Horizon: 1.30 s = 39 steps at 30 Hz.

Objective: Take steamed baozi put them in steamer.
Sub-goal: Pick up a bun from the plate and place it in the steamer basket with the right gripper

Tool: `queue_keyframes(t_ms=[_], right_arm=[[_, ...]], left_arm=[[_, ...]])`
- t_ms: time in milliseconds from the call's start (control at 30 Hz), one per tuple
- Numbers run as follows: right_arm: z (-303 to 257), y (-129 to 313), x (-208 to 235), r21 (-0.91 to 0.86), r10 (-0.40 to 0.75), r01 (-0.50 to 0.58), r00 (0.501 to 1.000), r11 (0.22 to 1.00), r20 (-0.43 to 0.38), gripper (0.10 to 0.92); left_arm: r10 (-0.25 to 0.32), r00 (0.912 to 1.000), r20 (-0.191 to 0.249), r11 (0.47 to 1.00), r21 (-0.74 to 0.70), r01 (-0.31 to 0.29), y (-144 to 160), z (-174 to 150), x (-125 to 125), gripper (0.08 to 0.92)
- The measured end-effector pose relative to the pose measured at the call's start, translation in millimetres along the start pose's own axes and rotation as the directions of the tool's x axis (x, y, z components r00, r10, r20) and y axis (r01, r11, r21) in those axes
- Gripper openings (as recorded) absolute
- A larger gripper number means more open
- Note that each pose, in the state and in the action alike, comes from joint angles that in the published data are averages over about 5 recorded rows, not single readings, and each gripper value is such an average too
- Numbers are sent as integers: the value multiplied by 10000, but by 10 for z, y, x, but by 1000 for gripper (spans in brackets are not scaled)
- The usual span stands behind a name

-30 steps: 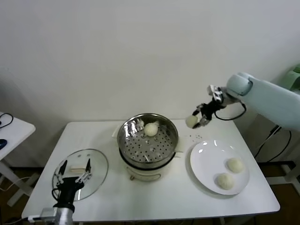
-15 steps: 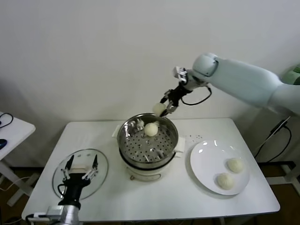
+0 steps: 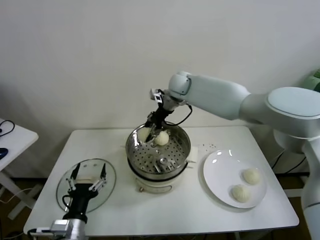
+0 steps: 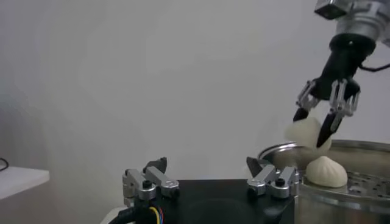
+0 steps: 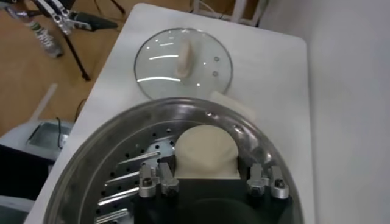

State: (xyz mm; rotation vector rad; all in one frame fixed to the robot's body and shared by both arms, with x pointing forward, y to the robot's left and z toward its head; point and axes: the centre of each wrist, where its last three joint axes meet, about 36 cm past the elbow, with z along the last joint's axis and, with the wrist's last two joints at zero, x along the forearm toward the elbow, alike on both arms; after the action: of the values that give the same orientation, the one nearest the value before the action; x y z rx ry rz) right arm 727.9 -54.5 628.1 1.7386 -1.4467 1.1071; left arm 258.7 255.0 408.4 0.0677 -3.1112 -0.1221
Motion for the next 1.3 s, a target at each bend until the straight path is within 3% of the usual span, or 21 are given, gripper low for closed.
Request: queue_keyframes(t_ms=[1033,1133,1300], right_arm=[[-20,18,-633,545,-648,706,9927,9960,-1017,666],[-14,21,-654,602,-672,739,9920,9954,-1069,681],[-27,24,-689,697,-703,780,9918,9945,-1070,779]], left_arm=[[-206,9994,-262,9998,15,207,42,52,47,823],[-227,9994,-250,9997,20,227,45,47,36,823],[-235,9994,-240,9997,25,236,45,45,26,823]])
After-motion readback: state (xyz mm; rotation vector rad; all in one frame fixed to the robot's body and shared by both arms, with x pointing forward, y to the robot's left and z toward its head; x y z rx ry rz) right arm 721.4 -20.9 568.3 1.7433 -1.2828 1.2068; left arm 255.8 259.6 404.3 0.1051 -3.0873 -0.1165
